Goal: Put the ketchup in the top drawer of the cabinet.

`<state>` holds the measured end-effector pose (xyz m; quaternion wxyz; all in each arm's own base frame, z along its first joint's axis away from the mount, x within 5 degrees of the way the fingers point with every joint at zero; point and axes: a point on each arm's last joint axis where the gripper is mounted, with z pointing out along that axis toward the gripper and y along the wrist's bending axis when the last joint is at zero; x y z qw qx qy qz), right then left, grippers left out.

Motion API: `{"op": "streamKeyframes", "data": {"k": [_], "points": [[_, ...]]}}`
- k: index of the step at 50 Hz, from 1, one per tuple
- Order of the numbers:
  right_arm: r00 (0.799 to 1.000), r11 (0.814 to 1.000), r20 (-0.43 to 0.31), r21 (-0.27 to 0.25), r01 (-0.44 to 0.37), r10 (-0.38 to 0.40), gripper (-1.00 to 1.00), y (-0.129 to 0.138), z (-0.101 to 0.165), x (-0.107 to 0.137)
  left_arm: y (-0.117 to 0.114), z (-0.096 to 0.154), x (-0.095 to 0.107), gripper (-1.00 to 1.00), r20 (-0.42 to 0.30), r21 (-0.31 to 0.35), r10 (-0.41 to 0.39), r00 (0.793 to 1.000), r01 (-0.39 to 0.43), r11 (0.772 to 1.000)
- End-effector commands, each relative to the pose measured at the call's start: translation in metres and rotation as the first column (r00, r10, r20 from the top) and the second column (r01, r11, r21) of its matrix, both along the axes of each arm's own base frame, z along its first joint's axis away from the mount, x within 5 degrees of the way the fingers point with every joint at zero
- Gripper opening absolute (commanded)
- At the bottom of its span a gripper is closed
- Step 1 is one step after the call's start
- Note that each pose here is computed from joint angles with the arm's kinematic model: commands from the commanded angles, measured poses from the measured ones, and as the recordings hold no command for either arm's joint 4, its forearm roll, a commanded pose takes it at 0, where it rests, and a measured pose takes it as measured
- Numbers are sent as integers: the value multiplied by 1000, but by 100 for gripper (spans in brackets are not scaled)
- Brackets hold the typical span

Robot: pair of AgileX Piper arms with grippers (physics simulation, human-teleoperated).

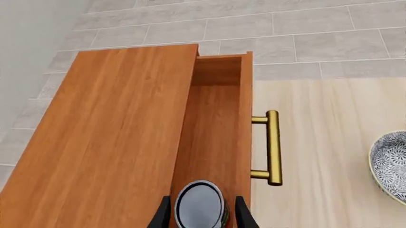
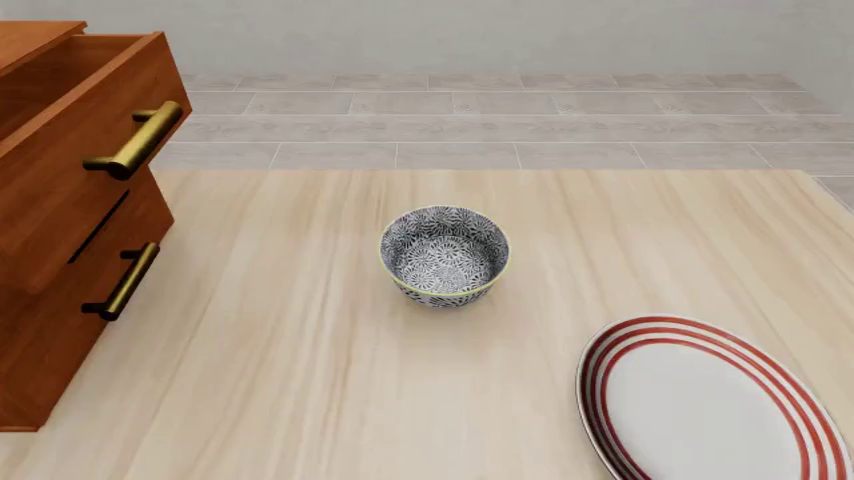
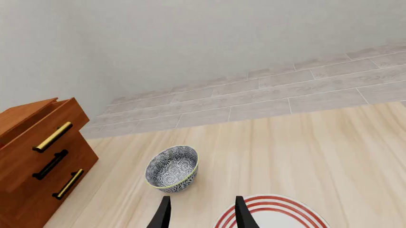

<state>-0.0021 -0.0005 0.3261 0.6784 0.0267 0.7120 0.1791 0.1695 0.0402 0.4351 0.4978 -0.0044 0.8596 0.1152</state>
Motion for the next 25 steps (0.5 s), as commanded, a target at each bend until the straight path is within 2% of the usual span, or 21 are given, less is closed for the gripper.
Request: {"op": "streamKeyframes", "data": {"k": [1, 14, 25], "points": [[1000, 1000, 0, 0, 0, 0, 100, 0, 0, 0, -2, 2, -3, 100, 1, 13, -12, 1000, 12, 1000], [1000, 1000, 0, 0, 0, 0, 100, 0, 0, 0, -2, 4, -3, 100, 6, 13, -13, 1000, 13, 1000], [1000, 1000, 0, 0, 0, 0, 100, 0, 0, 0, -12, 20, -21, 100, 43, 3, -41, 998, 41, 999]]}}
